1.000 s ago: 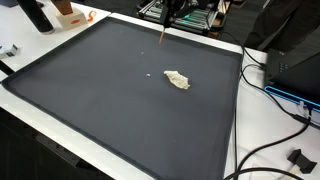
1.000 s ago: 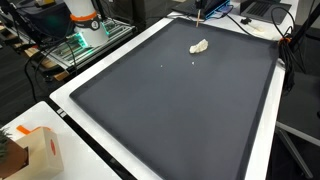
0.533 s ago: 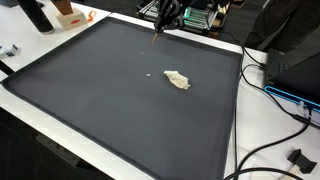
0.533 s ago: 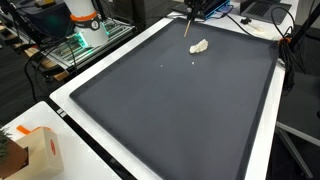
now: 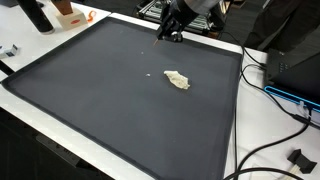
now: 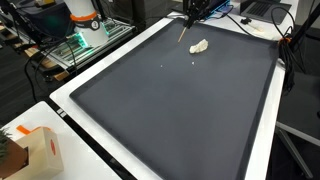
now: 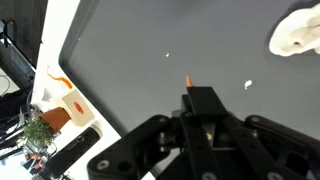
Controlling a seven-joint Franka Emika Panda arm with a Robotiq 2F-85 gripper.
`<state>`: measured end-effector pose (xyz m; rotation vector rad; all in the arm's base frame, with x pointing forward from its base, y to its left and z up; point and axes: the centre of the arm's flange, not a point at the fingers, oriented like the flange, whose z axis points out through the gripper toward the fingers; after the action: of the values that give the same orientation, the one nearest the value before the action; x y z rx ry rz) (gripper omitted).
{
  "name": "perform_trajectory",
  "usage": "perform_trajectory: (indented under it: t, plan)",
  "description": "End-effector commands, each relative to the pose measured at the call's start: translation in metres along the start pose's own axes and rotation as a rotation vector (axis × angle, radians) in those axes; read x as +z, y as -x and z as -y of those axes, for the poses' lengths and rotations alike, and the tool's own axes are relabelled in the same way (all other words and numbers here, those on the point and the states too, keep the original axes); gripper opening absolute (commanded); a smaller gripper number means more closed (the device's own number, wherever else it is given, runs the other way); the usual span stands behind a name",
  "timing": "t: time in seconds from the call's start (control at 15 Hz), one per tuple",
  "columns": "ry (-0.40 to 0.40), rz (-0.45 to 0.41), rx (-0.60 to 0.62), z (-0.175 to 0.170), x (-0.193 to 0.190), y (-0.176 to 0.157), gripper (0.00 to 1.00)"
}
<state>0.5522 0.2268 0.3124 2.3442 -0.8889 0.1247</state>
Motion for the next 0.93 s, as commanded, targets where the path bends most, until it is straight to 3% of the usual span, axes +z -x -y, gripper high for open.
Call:
perform_trajectory:
  t: [0.0, 0.87]
  plan:
    - [0.043, 0.000, -0.013, 0.020, 0.003, 0.001, 0.03]
    - [0.054, 0.002, -0.122, 0.055, 0.019, 0.015, 0.03]
